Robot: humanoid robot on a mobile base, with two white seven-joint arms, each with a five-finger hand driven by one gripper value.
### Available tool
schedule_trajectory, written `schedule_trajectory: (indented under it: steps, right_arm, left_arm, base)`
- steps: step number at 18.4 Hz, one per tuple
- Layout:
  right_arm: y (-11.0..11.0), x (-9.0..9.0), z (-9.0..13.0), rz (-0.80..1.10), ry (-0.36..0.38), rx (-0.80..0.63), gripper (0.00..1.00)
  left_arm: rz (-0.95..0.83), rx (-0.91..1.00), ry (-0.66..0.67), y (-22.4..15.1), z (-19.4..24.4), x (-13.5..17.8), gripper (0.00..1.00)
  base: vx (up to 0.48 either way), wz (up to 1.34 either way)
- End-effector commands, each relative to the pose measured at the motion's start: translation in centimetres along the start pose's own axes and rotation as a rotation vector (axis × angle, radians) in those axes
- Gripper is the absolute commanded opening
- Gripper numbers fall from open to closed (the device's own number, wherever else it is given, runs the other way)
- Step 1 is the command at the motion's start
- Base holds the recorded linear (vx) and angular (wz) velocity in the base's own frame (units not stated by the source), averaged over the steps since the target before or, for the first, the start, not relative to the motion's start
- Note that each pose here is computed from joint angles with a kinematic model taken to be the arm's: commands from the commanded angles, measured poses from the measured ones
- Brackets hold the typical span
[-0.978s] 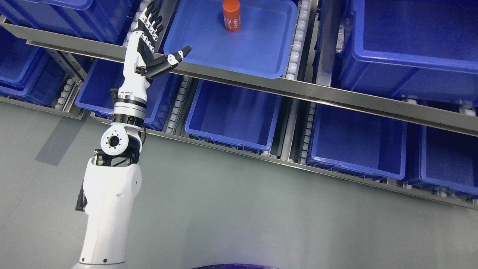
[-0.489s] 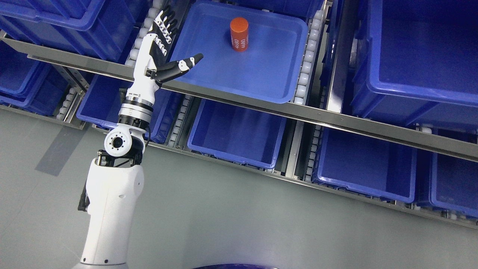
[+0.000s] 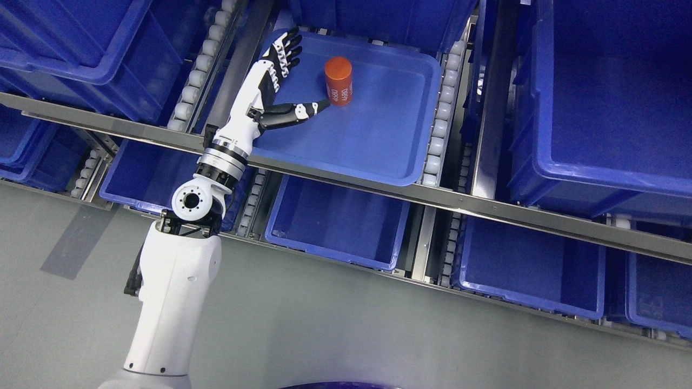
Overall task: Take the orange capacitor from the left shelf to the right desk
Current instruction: 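Reach the left hand down into the blue bin toward the orange capacitor, then close the left hand fingers around the orange capacitor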
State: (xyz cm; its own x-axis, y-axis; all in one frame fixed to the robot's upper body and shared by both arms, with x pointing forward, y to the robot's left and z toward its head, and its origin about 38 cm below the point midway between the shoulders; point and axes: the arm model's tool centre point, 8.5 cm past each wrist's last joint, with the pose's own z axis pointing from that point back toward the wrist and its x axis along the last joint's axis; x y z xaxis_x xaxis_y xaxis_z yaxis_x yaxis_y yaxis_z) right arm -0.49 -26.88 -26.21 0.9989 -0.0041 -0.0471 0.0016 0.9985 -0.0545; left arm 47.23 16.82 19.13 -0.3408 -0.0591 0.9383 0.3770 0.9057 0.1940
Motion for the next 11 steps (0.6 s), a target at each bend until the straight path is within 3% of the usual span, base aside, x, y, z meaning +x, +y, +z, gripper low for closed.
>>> schedule_trajectory:
  steps: [1, 5, 11]
  right_arm:
    - [-1.1, 1.1, 0.0, -0.010, -0.035, -0.018, 1.00]
    - [-1.1, 1.1, 0.0, -0.010, -0.036, -0.018, 1.00]
    - [-1.1, 1.1, 0.0, -0.010, -0.035, -0.018, 1.00]
  left_arm:
    - [-0.053, -0.105, 0.115, -1.7, -1.3, -2.3, 0.96]
    - [-0.083, -0.105, 0.153, -1.0, -2.4, -3.0, 0.93]
    - [-0.092, -0.123, 0.183, -0.9, -3.4, -3.6, 0.81]
  base:
    - [0.099, 0.00]
    - [0.080, 0.00]
    - [0.019, 0.00]
